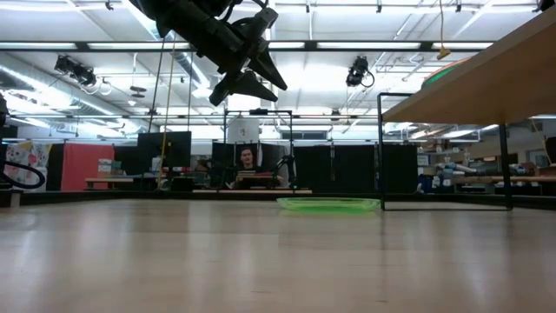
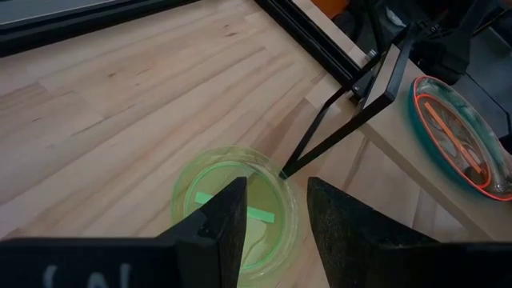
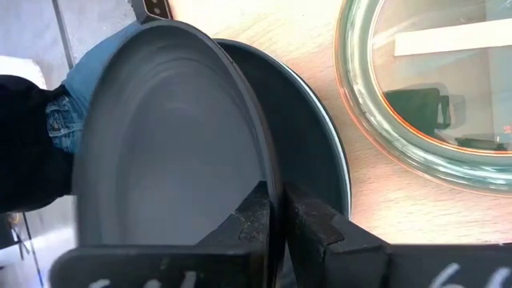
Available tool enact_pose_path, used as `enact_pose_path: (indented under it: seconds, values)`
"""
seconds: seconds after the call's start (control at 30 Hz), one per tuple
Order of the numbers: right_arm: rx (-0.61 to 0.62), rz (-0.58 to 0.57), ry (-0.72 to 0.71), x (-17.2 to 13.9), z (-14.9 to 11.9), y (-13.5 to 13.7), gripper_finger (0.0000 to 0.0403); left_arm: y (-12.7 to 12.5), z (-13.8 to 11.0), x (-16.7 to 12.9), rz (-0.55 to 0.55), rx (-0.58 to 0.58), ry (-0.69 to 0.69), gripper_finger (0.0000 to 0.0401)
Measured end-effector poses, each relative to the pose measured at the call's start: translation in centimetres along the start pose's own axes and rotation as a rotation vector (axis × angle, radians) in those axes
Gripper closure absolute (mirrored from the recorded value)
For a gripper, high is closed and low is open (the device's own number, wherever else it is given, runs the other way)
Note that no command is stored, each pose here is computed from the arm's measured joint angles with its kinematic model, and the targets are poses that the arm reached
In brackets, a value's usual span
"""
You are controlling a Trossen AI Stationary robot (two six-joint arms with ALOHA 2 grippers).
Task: Place and stack plates onto a shelf
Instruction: Stack the black plate on top of the black plate on the shelf, then stack the green plate on top of the orange plate on the shelf
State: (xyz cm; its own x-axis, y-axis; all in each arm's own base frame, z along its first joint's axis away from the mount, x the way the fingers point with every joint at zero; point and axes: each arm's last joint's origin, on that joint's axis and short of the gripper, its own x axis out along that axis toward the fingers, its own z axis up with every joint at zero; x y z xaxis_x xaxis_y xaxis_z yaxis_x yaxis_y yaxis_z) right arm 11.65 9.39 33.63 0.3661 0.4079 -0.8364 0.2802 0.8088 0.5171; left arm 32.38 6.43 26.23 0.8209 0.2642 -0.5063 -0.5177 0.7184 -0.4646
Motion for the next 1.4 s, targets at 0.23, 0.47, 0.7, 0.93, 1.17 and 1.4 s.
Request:
enact_pose_path:
  seconds: [0.23, 0.47, 0.7, 0.93, 1.17, 1.4]
  values:
    - [0.0, -0.002, 0.003, 0.0, 0.0, 0.0, 0.0336, 0.0, 0.0, 0.0, 0.0, 0.0, 0.0, 0.0262]
    - [0.0, -0.003, 0.003, 0.0, 0.0, 0.0, 0.0296, 0.0, 0.0, 0.0, 0.0, 0.0, 0.0, 0.0262]
    - [0.001, -0.004, 0.003, 0.0, 0.0, 0.0, 0.0266, 0.0, 0.0, 0.0, 0.0, 0.0, 0.0, 0.0262]
    - [0.001, -0.005, 0.003, 0.0, 0.0, 0.0, 0.0244, 0.0, 0.0, 0.0, 0.0, 0.0, 0.0, 0.0262]
    - [-0.009, -0.035, 0.046, 0.0, -0.3, -0.4, 0.0225, 0.0, 0.0, 0.0, 0.0, 0.0, 0.0, 0.0262]
    - [-0.011, -0.062, 0.143, -0.2, -0.9, -1.0, 0.0226, 0.0, 0.0, 0.0, 0.0, 0.0, 0.0, 0.0262]
